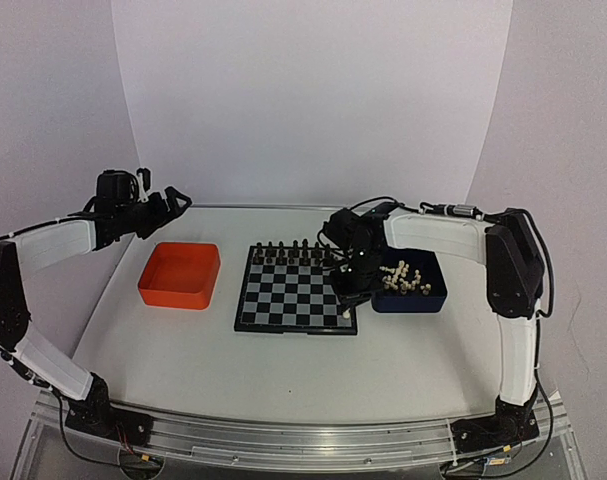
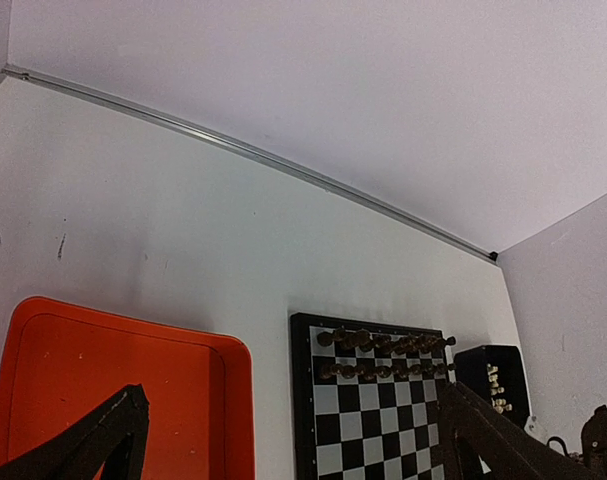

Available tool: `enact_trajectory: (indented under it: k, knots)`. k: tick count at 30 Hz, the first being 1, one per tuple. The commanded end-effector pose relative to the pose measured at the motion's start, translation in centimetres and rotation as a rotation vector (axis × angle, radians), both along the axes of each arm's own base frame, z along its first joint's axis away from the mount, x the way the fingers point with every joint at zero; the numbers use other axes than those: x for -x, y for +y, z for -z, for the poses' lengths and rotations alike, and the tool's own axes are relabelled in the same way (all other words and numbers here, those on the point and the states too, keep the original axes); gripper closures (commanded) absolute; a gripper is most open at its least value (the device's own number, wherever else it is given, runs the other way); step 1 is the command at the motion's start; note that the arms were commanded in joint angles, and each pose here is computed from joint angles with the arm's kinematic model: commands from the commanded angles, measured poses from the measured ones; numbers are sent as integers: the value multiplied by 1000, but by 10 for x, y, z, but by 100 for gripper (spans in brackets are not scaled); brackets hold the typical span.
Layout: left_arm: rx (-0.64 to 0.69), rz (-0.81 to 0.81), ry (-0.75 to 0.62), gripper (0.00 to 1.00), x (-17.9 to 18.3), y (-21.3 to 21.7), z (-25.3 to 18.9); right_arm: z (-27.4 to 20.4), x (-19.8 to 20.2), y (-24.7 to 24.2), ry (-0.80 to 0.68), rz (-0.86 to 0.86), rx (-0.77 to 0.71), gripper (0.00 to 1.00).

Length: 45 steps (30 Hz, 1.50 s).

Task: Set up the chess pieces on the board
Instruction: Place the chess piece on the chessboard.

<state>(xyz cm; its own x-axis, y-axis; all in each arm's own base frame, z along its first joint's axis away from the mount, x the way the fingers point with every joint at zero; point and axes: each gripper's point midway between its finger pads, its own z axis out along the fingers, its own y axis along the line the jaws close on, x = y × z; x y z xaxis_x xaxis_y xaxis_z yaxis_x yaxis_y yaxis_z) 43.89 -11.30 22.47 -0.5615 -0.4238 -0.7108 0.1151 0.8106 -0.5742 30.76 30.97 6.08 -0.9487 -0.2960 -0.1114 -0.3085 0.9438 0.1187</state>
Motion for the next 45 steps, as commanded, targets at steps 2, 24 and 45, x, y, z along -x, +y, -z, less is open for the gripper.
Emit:
enact_trajectory:
  k: [2,24,45]
  knots:
    - [-4,13,-55,0,4,-3,-18,14,-3,2,-11,5,20,100]
    - [-5,18,-55,0,3,-5,-20,28,0,2,-10,-6,35,99]
    - [1,8,-67,0,10,-2,-25,-23,-1,7,-83,0,-60,40]
